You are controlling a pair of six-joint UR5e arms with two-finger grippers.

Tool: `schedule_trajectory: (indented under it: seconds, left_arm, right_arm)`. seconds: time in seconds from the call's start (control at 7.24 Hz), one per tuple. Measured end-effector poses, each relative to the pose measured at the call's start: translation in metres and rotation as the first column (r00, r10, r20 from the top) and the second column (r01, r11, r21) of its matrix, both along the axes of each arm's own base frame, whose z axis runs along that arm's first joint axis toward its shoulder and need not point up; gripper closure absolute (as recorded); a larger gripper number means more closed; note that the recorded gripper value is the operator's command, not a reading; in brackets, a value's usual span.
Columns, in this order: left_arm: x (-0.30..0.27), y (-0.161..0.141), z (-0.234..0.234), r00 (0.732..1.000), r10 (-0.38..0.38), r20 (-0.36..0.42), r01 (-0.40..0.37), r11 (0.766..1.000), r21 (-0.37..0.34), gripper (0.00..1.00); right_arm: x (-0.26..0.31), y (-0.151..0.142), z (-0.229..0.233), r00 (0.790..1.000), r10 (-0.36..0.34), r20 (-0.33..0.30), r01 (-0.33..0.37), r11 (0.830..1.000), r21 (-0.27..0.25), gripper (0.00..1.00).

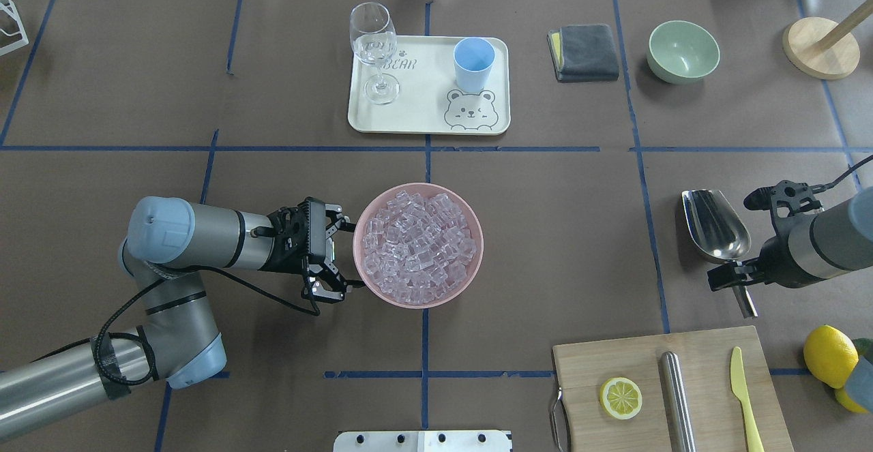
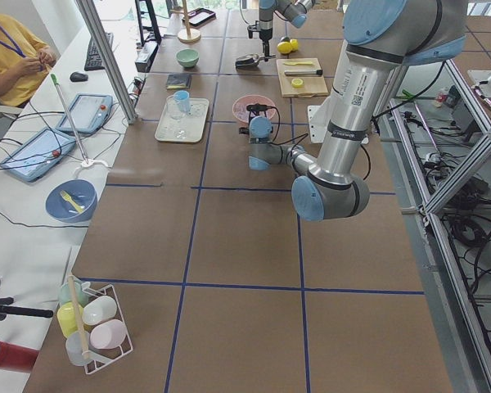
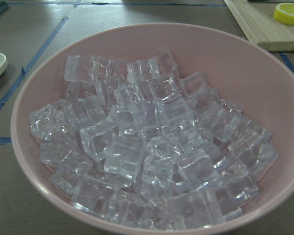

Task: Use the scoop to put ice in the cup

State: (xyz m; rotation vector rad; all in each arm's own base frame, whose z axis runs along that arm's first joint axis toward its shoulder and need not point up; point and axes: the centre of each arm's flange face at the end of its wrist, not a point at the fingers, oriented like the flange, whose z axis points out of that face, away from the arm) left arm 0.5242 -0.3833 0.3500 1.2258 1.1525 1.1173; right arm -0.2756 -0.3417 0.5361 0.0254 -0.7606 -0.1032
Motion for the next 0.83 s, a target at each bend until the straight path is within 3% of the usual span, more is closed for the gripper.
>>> schedule_trajectory:
  seconds: [0.28,0.41,0.55,0.83]
  left_arm:
    - [0.001,0.001,0.0,1.0,0.002,0.0,-0.002,1.0,0.0,0.0]
    - [0.001,0.002,0.0,1.0,0.004,-0.001,-0.004,1.0,-0.001,0.0]
    - [0.002,0.003,0.0,1.0,0.005,-0.002,-0.005,1.0,-0.001,0.0]
    - [0.002,0.003,0.0,1.0,0.006,-0.002,-0.006,1.0,0.0,0.0]
  right_arm:
    - [0.0,0.008,0.013,1.0,0.001,-0.003,-0.001,1.0,-0.011,0.73]
    - [0.0,0.01,0.013,1.0,0.0,-0.003,0.0,1.0,-0.013,0.88]
    - [0.001,0.012,0.01,1.0,-0.003,0.0,0.003,1.0,-0.011,1.0]
    - [-0.001,0.016,0.004,1.0,-0.012,0.005,0.012,1.0,-0.005,1.0]
